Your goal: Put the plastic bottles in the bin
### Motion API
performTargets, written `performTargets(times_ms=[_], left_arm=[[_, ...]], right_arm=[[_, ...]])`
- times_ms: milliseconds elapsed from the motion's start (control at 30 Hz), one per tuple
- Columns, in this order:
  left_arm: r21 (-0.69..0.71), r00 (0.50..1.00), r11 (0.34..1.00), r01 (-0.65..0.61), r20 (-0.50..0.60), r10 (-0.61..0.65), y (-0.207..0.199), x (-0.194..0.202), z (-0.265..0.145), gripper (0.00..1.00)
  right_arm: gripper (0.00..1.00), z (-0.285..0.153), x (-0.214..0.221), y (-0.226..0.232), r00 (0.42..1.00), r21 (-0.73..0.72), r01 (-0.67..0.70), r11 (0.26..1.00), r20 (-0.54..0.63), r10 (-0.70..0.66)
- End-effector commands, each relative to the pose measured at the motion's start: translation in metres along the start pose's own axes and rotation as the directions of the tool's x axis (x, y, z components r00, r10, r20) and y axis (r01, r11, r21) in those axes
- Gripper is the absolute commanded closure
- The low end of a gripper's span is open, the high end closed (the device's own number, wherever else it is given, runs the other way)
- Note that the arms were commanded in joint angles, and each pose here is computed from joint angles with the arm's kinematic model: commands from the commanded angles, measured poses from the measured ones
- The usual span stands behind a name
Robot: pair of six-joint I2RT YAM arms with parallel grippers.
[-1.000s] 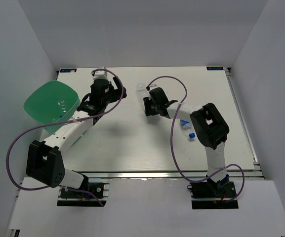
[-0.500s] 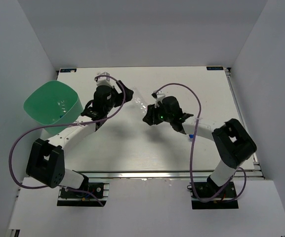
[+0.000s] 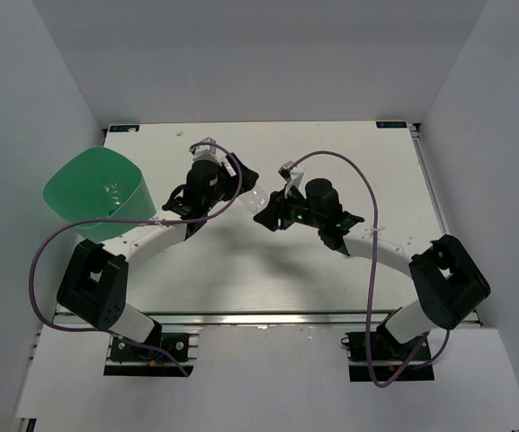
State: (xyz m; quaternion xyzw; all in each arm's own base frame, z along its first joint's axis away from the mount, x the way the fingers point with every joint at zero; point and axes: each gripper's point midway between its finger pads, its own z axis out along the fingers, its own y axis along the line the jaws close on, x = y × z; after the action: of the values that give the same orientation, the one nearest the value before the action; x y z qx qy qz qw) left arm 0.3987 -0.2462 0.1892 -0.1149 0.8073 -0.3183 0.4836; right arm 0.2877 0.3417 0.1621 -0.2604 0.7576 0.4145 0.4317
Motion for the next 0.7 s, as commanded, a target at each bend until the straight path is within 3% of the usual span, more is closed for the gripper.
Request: performTargets(times_ms=[0,33,67,133,167,267,300,433,467,533,567,667], left_arm=[[0.078,0.999,0.997,0.014,0.038,-0.017,-0.025,-0.016,-0.005,0.16],[0.082,0.999,0.997,0.014,0.044,-0.018,-0.026,-0.018,-0.007,0.23],[0.095,0.998,0.995,0.014,0.058,-0.020,-0.030,-0.022,-0.010,0.38],[0.102,0.997,0.995,0.012,0.074,-0.019,-0.033,-0.027,-0.014,0.50],[0.097,0.997,0.995,0.005,0.081,-0.012,-0.033,-0.030,-0.015,0.58],[0.066,0.994,0.998,-0.019,0.105,0.012,-0.033,-0.041,-0.020,0.70],[0.052,0.993,0.998,-0.024,0.115,0.017,-0.032,-0.045,-0.021,0.74],[0.013,0.977,0.997,-0.070,0.202,0.066,-0.045,-0.084,-0.037,0.75],[-0.042,0.974,0.994,-0.103,0.198,0.109,-0.038,-0.089,-0.042,0.75],[-0.147,0.945,0.984,-0.105,0.292,0.145,-0.037,-0.130,-0.061,0.79],[-0.210,0.935,0.969,-0.129,0.299,0.189,-0.028,-0.139,-0.069,0.80],[-0.365,0.890,0.926,-0.096,0.384,0.243,-0.012,-0.195,-0.107,0.86]], right_arm=[[0.86,-0.008,-0.026,0.026,0.995,-0.097,0.051,0.994,0.088,-0.043],[0.83,-0.008,-0.025,0.025,0.995,-0.092,0.050,0.995,0.087,-0.042],[0.70,-0.010,-0.024,0.025,0.995,-0.085,0.049,0.995,0.086,-0.042],[0.52,-0.011,-0.021,0.021,0.997,-0.065,0.039,0.997,0.068,-0.034],[0.37,-0.012,-0.024,0.022,0.997,-0.061,0.032,0.998,0.073,-0.028],[0.11,-0.017,-0.024,0.025,0.998,-0.057,0.014,0.998,0.062,-0.010],[0.11,-0.019,-0.025,0.023,0.998,-0.041,0.003,0.999,0.063,0.000],[0.11,-0.030,-0.023,0.000,0.997,0.111,-0.030,0.993,0.078,0.021],[0.11,-0.037,-0.023,-0.014,0.996,0.195,-0.042,0.980,0.086,0.025],[0.11,-0.047,-0.022,-0.027,0.996,0.280,-0.030,0.960,0.093,0.004],[0.11,-0.056,-0.027,-0.051,0.991,0.409,-0.044,0.912,0.131,-0.011],[0.11,-0.078,-0.024,-0.088,0.990,0.580,-0.092,0.809,0.139,0.012]])
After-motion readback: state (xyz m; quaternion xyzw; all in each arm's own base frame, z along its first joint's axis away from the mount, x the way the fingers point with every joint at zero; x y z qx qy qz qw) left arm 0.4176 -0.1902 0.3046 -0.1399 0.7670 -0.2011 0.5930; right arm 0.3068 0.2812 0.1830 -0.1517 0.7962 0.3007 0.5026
